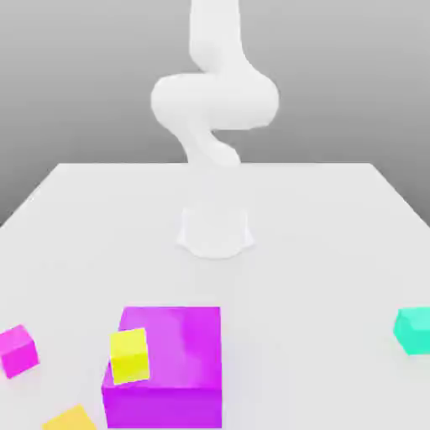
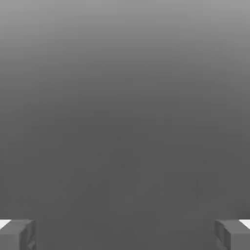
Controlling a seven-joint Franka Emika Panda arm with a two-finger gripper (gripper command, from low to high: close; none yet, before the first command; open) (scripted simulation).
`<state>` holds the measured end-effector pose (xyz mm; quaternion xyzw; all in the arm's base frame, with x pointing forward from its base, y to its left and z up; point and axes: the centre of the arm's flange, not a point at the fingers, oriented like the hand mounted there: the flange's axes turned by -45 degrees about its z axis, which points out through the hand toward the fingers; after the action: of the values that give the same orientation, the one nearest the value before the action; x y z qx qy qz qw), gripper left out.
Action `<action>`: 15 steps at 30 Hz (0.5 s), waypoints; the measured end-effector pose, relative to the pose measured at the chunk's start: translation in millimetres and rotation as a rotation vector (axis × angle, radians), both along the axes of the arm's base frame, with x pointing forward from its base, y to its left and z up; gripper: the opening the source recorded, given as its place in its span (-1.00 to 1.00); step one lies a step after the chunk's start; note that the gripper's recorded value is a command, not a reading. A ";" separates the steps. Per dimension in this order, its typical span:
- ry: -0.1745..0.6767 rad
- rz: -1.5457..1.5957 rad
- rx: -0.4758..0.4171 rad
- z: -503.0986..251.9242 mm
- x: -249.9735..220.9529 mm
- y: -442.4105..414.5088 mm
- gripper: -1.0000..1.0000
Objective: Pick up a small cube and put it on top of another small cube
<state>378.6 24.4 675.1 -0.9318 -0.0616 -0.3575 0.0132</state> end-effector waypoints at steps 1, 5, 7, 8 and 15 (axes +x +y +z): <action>0.028 0.058 -0.015 -16.1 12.4 12.1 0.00; 0.125 0.277 -0.080 -81.1 48.3 64.7 0.00; 0.170 0.384 -0.115 -115.2 59.4 93.3 0.00; 0.191 0.438 -0.133 -132.6 63.2 108.0 0.00; 0.330 0.813 -0.279 -259.5 58.0 209.3 0.00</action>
<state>436.6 233.7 415.6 -0.8694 -0.4667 -0.1584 0.0362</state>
